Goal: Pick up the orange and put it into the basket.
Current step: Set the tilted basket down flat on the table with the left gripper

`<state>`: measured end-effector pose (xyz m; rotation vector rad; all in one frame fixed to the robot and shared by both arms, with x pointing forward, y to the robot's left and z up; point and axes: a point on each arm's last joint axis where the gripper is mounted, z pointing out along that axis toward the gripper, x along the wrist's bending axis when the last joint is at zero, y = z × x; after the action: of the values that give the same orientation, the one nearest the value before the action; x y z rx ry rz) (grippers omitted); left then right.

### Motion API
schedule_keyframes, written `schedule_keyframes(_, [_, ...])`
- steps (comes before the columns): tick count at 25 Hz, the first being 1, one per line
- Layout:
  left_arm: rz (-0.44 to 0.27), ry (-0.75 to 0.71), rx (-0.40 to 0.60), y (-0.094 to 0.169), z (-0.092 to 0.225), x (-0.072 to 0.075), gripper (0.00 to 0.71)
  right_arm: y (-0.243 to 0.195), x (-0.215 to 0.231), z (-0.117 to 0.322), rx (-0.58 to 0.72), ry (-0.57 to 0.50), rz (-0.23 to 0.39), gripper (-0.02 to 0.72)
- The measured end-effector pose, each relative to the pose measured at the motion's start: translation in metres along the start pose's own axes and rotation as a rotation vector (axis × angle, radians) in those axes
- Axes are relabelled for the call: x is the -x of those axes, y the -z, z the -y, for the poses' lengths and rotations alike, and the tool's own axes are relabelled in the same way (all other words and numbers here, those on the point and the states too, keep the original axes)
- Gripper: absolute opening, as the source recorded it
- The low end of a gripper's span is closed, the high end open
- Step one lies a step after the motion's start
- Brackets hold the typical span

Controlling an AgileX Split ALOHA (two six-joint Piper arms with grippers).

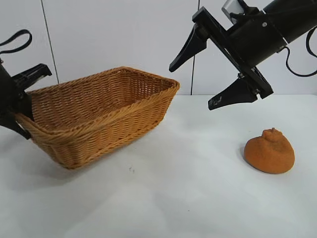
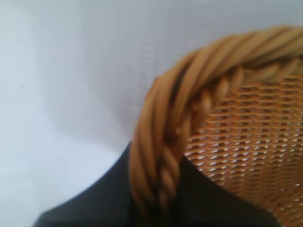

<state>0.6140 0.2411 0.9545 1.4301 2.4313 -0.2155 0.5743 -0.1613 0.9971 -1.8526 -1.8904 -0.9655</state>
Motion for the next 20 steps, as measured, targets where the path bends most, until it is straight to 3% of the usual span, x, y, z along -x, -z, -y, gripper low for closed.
schedule_keyframes(9, [0.001,-0.315,-0.058,-0.001,0.0,0.022,0.09,0.0,0.0,0.001,-0.01,0.002,-0.001,0.652])
schedule_keyframes(20, [-0.027,-0.355,-0.109,-0.045,0.001,0.021,0.088,0.0,0.0,0.001,-0.013,0.004,-0.001,0.652])
